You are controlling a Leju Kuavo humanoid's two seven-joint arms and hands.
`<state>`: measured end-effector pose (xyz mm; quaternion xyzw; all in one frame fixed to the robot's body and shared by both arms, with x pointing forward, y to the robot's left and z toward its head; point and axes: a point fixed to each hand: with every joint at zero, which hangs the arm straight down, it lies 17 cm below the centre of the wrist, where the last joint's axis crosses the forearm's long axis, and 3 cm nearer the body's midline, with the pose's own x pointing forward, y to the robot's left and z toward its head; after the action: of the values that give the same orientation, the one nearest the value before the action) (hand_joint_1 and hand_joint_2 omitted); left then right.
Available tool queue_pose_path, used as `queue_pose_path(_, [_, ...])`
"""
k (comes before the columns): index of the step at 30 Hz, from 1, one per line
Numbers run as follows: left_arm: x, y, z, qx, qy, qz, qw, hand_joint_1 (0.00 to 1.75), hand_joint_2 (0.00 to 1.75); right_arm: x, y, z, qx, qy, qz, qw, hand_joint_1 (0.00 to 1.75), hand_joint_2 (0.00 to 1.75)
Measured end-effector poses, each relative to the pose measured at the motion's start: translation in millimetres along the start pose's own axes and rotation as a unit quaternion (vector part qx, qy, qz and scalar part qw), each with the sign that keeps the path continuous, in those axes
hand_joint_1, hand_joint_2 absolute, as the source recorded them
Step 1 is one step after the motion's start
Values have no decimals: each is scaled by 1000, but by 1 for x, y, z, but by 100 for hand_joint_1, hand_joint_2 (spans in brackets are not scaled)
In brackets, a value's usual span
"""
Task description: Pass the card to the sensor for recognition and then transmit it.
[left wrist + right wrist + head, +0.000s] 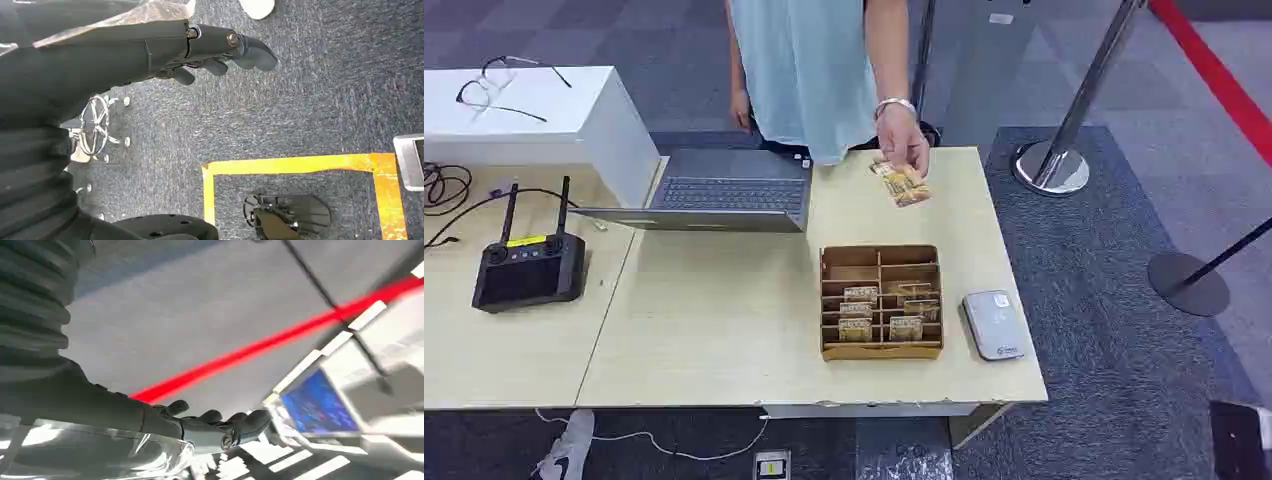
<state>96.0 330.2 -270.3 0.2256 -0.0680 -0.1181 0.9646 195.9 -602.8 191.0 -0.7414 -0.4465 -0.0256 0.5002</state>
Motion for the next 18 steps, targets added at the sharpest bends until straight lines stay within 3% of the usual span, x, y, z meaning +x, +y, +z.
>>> queue_pose_path(10, [3, -3, 1, -3, -7, -3, 1000, 0, 175, 100, -68, -3, -68, -97, -43, 992, 0, 175])
queue_pose_path(18, [7, -4, 1, -7, -15, -8, 1000, 0, 175, 159, -87, 2, -88, -138, -71, 984, 0, 175])
